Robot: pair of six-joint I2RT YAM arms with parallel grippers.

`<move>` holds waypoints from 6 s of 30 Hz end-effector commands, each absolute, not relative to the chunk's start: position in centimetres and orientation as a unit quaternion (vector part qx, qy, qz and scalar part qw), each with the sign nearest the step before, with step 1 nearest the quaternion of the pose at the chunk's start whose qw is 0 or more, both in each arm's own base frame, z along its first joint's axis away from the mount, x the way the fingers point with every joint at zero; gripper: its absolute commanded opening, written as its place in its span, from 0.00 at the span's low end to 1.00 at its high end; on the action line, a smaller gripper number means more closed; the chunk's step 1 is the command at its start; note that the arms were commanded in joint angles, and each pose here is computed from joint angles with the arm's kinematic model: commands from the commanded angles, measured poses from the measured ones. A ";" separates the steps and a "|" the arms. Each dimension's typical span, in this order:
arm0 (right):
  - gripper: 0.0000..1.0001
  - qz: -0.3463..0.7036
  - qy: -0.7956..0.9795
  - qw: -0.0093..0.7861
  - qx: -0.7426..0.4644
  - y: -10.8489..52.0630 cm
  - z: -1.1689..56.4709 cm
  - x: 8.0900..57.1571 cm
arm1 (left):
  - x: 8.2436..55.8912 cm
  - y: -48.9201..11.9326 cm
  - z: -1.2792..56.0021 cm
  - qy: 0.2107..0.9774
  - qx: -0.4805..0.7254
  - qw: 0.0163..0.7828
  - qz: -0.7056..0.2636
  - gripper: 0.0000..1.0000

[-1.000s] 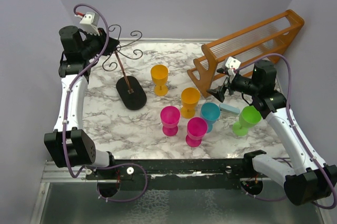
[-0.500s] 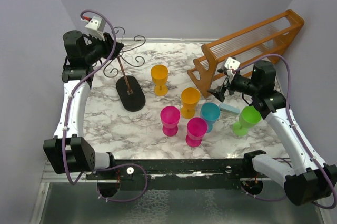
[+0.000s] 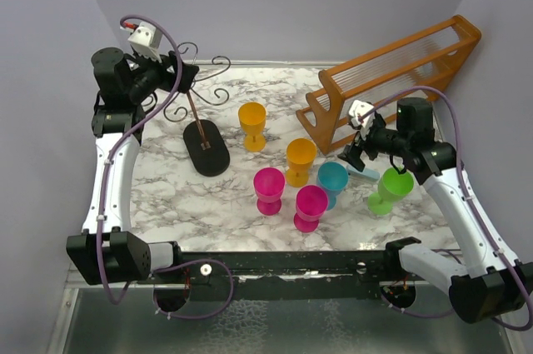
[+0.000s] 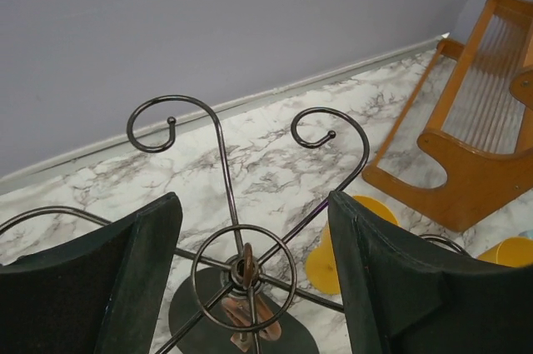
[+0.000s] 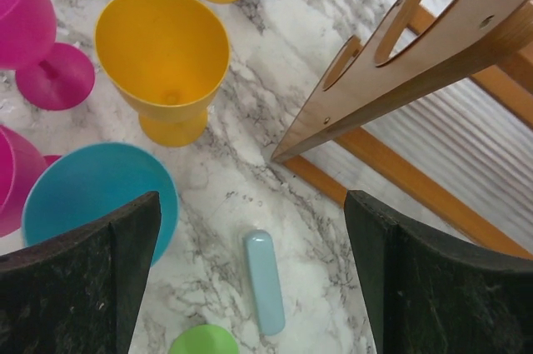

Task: Place the wine glass upside down on the wine glass rack

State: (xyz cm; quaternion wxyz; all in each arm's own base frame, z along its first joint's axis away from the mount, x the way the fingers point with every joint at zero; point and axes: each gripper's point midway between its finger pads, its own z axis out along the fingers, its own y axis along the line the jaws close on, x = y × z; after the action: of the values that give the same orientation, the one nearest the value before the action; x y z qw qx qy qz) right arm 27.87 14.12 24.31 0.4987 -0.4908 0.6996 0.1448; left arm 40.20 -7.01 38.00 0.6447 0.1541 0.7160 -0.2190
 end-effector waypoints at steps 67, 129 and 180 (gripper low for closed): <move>0.01 0.087 0.596 0.576 -0.552 14.5 36.7 20.6 | 36.8 -8.4 45.4 0.688 0.139 0.661 -0.264 0.98; 0.01 0.252 0.550 0.679 -0.415 25.3 54.0 36.4 | 39.7 -22.9 44.6 0.660 0.243 0.508 -0.497 0.38; 0.52 0.221 0.551 0.678 -0.433 23.8 52.4 34.4 | 38.4 -21.5 45.6 0.654 0.215 0.510 -0.515 0.00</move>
State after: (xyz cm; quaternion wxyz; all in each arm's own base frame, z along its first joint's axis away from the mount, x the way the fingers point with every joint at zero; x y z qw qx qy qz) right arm 35.49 24.94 50.71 0.6549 -0.4306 0.5685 0.2500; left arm 39.76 -23.00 42.29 0.4624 0.1869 0.6746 -0.5442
